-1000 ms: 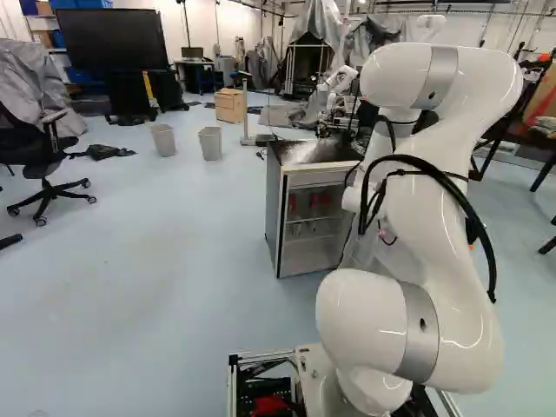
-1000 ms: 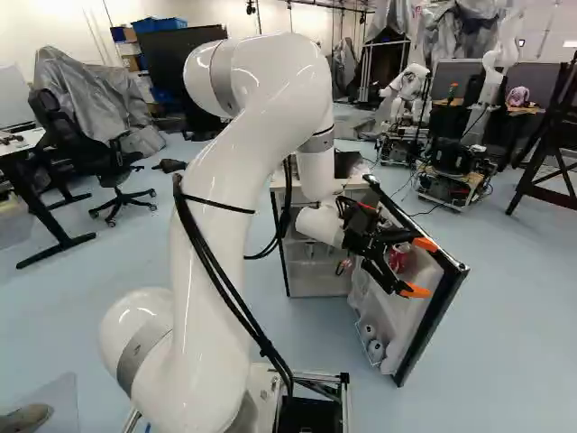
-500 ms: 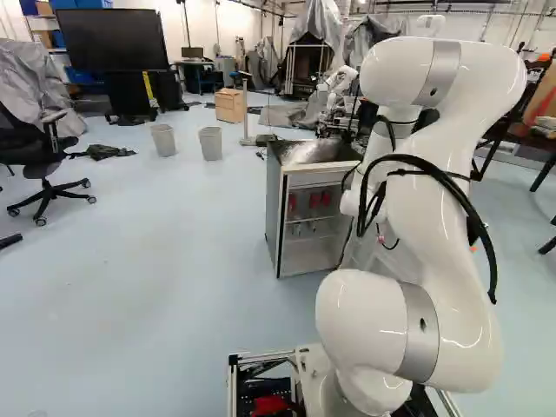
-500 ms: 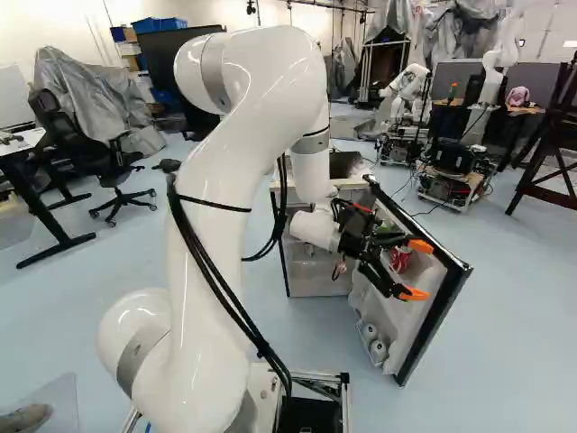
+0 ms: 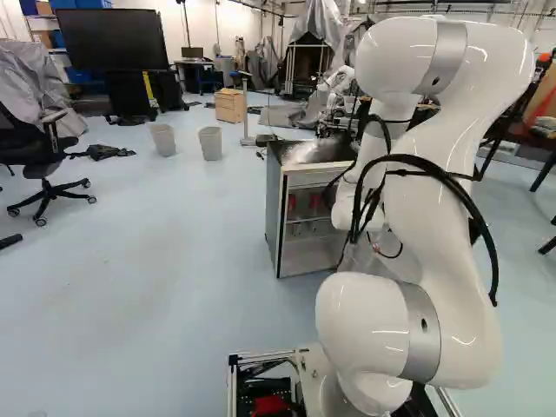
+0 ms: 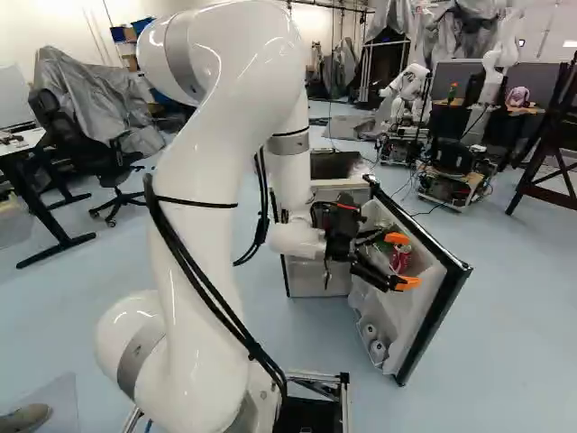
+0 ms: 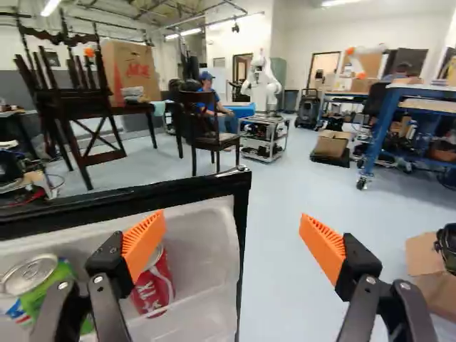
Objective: Grab a drink from the fridge
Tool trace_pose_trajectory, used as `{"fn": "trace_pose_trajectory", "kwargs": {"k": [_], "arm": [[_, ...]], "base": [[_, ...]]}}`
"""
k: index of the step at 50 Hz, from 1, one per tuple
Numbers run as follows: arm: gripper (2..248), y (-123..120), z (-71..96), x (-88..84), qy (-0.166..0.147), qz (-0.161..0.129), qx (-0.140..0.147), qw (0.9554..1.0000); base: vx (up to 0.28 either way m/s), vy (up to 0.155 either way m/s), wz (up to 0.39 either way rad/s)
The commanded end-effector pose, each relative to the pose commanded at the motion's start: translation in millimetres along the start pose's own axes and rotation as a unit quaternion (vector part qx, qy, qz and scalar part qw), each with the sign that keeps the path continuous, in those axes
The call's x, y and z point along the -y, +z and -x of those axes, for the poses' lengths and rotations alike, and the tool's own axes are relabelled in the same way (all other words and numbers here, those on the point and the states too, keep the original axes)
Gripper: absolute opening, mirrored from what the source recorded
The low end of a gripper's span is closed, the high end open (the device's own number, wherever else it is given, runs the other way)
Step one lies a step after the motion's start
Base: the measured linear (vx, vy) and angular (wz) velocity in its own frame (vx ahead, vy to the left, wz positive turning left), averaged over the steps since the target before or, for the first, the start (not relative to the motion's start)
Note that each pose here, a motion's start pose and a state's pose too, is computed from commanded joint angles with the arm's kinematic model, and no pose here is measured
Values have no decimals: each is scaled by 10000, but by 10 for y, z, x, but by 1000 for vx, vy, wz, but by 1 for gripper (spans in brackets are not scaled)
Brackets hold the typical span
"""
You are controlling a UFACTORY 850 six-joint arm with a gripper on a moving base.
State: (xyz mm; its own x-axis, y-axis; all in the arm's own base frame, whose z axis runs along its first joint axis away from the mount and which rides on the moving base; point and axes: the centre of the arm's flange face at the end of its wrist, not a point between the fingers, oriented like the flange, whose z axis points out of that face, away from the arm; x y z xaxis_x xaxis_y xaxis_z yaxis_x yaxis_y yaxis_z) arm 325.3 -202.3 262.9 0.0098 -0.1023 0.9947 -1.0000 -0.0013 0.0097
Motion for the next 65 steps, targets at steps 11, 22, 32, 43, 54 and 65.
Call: {"fn": "trace_pose_trajectory", "kwargs": {"k": [11, 22, 32, 43, 54, 65], "arm": [[247, -228, 3, -108, -239, -763, 62, 9968], [247, -444, 7, -198, -440, -1502, 122, 9876], [247, -540, 14, -164, -527, -2092, 152, 9763], [247, -593, 24, -79, -576, -2647, 171, 9624], [247, -651, 35, 6, -621, -3198, 189, 9452], [247, -718, 57, 84, -674, -3736, 214, 9249]], "base": [[0, 0, 0], [0, 0, 0], [0, 0, 0], [0, 0, 0], [0, 0, 0], [0, 0, 0]]}}
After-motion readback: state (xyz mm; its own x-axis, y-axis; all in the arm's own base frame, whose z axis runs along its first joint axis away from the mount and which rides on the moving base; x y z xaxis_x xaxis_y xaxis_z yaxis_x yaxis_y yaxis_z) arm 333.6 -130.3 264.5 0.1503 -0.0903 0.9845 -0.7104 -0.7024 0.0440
